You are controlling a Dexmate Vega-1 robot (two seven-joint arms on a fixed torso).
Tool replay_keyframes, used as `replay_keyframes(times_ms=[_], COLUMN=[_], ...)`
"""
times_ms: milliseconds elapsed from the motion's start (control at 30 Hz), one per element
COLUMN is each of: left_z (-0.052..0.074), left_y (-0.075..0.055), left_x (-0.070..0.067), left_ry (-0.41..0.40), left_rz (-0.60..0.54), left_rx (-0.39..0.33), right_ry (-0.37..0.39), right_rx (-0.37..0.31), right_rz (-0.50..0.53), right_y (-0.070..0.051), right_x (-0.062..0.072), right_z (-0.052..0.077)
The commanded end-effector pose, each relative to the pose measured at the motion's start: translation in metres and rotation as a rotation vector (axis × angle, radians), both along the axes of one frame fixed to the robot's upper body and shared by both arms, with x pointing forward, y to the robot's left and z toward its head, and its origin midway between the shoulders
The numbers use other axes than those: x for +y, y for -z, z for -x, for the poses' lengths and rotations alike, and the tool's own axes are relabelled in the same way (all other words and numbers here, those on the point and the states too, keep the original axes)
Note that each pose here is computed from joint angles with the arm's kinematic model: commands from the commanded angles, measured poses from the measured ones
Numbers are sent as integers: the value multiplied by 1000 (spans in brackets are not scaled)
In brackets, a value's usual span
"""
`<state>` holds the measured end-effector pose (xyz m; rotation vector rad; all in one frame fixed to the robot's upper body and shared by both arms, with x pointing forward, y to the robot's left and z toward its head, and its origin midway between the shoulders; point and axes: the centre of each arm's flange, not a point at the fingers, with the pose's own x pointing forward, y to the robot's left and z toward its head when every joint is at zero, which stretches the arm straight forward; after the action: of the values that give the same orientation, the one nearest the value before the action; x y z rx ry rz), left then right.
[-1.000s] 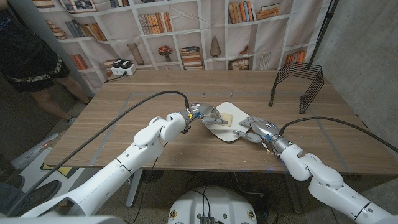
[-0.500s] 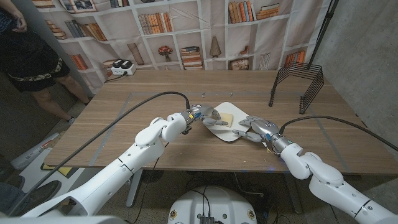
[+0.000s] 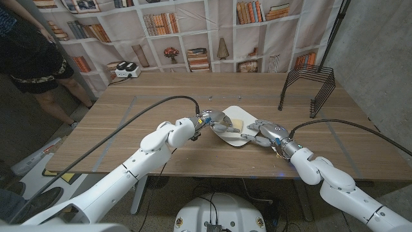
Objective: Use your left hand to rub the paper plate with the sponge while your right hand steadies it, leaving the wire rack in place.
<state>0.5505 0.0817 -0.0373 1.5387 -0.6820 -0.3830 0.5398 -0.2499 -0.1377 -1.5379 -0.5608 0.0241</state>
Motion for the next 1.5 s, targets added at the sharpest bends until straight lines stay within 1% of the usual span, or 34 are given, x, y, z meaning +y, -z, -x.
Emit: replay_keyframes(times_ms=[33,200,367,500,667,900,1300,1400,1500], left_z=[4,-1,-6,-4,-2,-5,-10,-7,0], left_y=[-3,-8,-7,-5,-5,4,18,19,19], left_x=[-21,-26,-27,-26,-22,-25,-28,-29,-31], left_ry=[64,61,51,51,15,2,-7,-2,24], left_rz=[11,0,-10,-13,-39,-77,-98,-102,-102], left_rx=[-26,-41,-25,-25,-50,-40,-10,-2,-12], right_ry=[12,19,25,31,31,28,31,30,31], right_rx=[-12,-7,-3,0,3,7,25,25,23], right_rz=[-8,-21,-27,-26,-28,-26,-25,-19,-18], right_y=[-1,1,4,5,5,5,7,5,4], right_x=[-2,-4,-6,-6,-6,-6,-7,-7,-7], right_z=[3,5,7,8,8,7,7,7,6])
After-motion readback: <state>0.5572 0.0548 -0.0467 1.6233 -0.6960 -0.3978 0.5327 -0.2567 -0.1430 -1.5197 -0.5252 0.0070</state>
